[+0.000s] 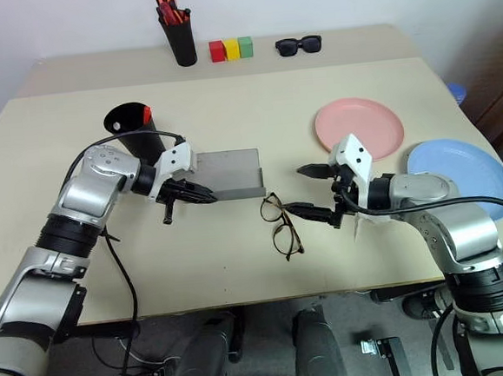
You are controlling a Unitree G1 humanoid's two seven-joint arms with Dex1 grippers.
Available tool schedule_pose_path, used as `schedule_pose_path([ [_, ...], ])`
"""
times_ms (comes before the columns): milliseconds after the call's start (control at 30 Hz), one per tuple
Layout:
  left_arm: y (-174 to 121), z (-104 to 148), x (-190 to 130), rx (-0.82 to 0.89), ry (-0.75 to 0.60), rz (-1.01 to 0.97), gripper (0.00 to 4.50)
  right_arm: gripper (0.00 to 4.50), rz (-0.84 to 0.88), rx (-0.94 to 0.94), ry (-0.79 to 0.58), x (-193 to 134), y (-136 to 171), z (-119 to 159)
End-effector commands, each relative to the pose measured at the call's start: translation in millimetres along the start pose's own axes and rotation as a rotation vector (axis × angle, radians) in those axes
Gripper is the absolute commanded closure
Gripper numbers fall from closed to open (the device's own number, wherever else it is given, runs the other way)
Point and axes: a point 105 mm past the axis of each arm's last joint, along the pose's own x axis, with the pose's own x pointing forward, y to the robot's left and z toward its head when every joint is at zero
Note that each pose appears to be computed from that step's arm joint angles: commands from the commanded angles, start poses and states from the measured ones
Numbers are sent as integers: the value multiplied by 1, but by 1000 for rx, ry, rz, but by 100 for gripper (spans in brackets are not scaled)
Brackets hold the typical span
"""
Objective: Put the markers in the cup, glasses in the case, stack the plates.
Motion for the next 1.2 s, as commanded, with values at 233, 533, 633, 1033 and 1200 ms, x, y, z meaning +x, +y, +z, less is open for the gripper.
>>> schedule_pose_path([
  [233,17,19,0,43,-63,109,111,0,-63,32,112,1,0,-14],
  [533,-7,37,-33,125,-246,147,111,0,20,246,147,2,14,-15],
  [633,-29,31,-38,166,-273,153,111,0,39,319,160,4,16,-16],
  [1033,-100,5,-36,2,-412,209,111,0,57,532,238,23,19,-25],
  [1200,-101,-5,-40,-57,-396,280,104,25,38,568,259,25,14,-31],
])
